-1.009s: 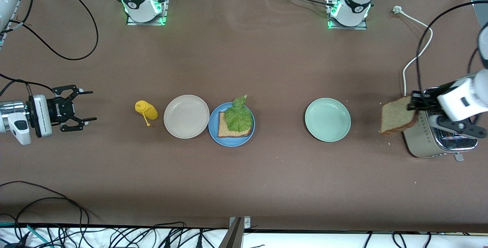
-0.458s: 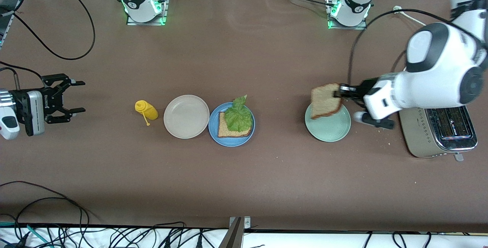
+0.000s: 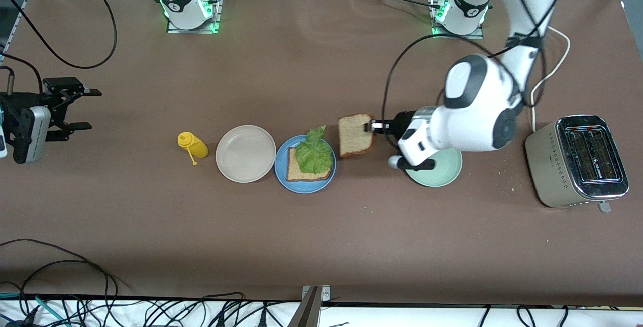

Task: Make sandwich in blue plate with both arms

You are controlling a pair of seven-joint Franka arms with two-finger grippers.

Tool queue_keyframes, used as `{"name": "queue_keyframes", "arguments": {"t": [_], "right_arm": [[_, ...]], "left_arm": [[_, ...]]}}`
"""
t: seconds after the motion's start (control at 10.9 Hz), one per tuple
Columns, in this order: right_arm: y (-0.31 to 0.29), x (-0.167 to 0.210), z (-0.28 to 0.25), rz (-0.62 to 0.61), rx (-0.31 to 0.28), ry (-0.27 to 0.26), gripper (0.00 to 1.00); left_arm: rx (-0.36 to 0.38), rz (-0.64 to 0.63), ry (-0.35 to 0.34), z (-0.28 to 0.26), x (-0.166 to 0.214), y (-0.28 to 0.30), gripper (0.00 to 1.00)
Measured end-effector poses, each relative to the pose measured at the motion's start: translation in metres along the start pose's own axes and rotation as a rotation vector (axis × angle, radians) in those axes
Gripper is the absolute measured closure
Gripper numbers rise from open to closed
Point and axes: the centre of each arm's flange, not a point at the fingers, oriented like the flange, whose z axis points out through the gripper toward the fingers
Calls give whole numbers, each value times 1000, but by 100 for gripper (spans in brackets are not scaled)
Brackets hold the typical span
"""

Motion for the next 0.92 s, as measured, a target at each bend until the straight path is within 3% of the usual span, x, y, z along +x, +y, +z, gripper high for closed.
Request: {"name": "queue_keyframes", "arguments": {"t": [0.28,0.46,0.64,0.92], "right_arm": [[-50,5,5,245,-112,-37,0],[-77,-3,8,373,-209,-29,0],[-90,-17,9,578,-304,-7,0],[-110,-7,9,871,-383,67,0]], "left_arm": [[-128,-77,21,69,14,17,91],[-148,-78,41,91,16,29,91],[-142,-62,73,105,25,39,91],[-124,-60,105,131,35,47,91]]}}
